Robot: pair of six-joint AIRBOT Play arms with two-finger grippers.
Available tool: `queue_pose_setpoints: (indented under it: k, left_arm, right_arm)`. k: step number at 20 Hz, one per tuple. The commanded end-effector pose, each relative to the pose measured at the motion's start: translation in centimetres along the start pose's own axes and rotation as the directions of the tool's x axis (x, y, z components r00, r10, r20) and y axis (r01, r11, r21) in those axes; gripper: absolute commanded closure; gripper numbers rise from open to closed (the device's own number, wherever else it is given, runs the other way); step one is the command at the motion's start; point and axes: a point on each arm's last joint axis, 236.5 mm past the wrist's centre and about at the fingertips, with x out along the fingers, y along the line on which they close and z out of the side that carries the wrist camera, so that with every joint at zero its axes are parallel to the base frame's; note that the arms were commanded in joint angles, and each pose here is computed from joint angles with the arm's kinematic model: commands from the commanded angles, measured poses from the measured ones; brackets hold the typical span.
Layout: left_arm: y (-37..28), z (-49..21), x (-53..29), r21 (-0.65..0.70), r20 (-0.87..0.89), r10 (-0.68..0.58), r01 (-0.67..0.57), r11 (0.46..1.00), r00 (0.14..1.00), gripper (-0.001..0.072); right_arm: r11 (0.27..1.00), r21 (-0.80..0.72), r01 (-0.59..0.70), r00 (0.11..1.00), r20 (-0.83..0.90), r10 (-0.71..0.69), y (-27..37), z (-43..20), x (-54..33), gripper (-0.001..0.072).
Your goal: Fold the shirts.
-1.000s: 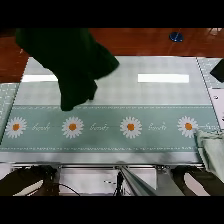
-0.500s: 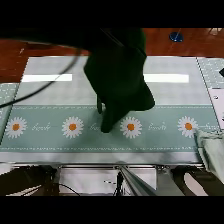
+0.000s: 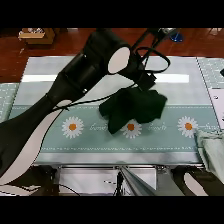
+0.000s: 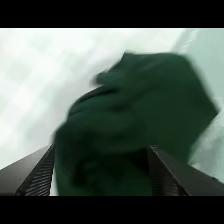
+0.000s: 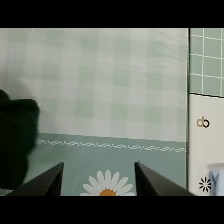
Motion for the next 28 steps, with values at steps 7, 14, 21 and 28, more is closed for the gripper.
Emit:
queue_pose_setpoints:
  k: [7,14,21,28]
  left_arm:
    - [13.8,-14.7,-6.4,-0.379,-0.384,-0.080,-0.078,0.922,0.920,0.0042]
    - [9.9,-24.7,-2.3,-0.670,-0.384,-0.429,0.073,0.739,0.818,0.0041]
    - [3.5,-29.4,3.6,-0.799,-0.225,-0.569,0.184,0.572,0.791,0.0016]
    - [3.0,-26.7,7.9,-0.871,-0.005,-0.580,0.281,0.403,0.814,0.0016]
  right_arm:
    - [0.998,-0.017,0.068,0.997,-0.020,-0.068,-1.6,0.0,1.4,0.0185]
    - [0.999,-0.040,0.005,0.972,-0.234,-0.015,0.2,-4.5,9.3,0.0177]
    - [0.998,-0.023,-0.067,0.953,-0.299,0.057,2.1,-5.6,12.6,0.0177]
    - [0.996,-0.013,-0.083,0.960,-0.269,0.077,2.6,-4.9,12.8,0.0177]
